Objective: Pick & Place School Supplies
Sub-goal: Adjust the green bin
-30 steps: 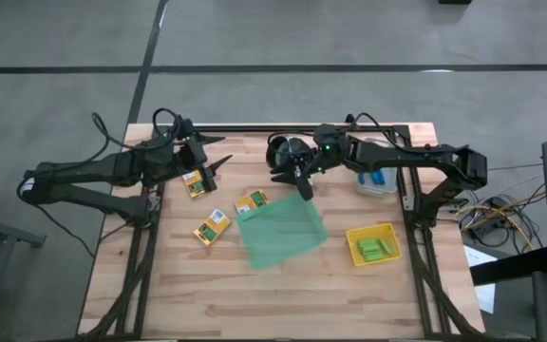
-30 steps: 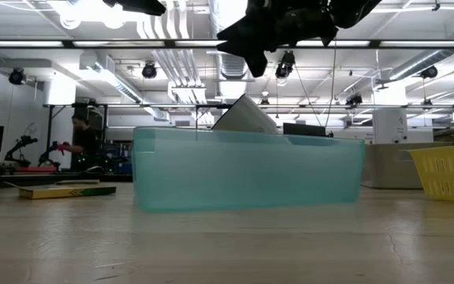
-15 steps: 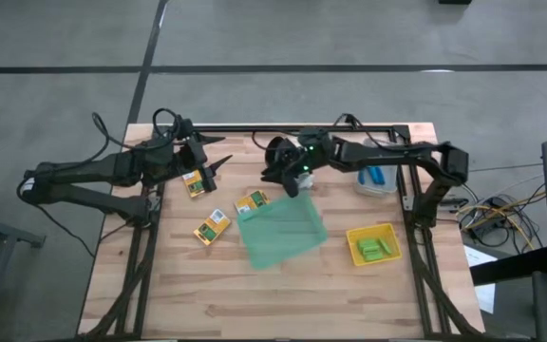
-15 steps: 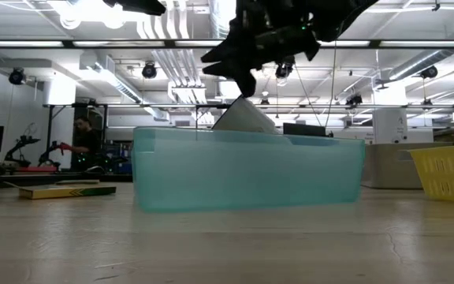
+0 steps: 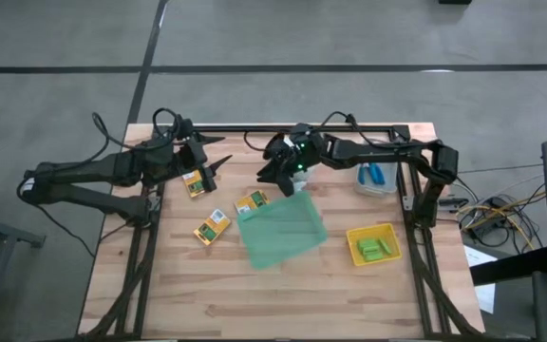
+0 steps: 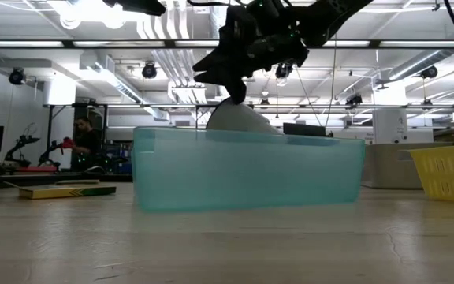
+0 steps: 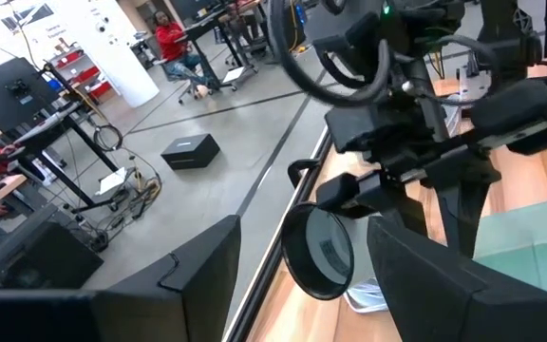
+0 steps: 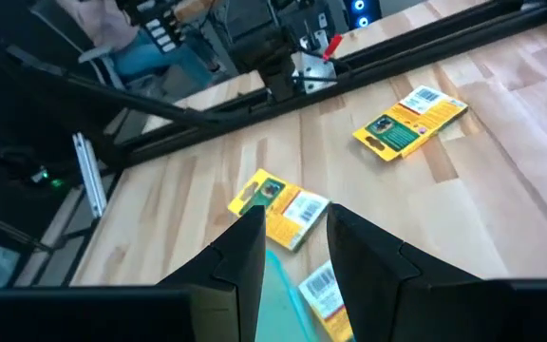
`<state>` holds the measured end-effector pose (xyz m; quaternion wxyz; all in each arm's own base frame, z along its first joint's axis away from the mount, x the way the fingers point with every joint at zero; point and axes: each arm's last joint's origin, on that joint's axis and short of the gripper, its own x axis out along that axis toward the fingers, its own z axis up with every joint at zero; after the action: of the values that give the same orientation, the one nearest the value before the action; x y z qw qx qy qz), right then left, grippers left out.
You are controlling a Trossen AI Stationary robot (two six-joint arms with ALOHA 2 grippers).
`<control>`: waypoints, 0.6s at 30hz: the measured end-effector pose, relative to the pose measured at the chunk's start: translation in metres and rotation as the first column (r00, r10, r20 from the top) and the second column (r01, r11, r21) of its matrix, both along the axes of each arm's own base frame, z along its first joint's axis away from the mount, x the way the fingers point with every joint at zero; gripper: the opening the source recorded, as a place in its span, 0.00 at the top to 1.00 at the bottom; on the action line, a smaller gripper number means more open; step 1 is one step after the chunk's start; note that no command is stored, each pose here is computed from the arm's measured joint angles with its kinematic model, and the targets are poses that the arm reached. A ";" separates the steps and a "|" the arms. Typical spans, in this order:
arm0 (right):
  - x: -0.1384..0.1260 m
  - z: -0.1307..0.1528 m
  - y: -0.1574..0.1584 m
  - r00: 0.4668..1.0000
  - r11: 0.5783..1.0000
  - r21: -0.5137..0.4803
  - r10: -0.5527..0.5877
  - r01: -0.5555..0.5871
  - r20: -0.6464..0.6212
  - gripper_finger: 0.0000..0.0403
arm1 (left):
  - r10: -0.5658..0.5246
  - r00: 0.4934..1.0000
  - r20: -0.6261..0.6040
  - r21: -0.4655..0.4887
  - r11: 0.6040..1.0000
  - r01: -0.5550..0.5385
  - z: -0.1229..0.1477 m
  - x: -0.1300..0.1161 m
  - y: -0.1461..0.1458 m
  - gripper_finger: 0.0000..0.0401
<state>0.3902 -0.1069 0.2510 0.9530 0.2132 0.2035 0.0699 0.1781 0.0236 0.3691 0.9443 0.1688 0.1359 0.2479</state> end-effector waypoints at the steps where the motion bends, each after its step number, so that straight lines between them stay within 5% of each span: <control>1: -0.002 0.002 0.000 1.000 1.000 -0.008 0.000 0.000 0.003 0.72 | -0.001 1.000 0.000 0.000 1.000 0.001 0.000 0.000 0.000 0.41; 18: -0.018 0.020 0.005 0.995 0.992 -0.110 0.069 -0.061 0.071 0.72 | -0.001 1.000 0.000 0.000 1.000 0.001 0.000 0.000 0.000 0.41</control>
<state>0.3724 -0.1022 0.2707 0.9672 0.1521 0.1783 0.0977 0.1781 0.0235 0.3691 0.9443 0.1688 0.1360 0.2476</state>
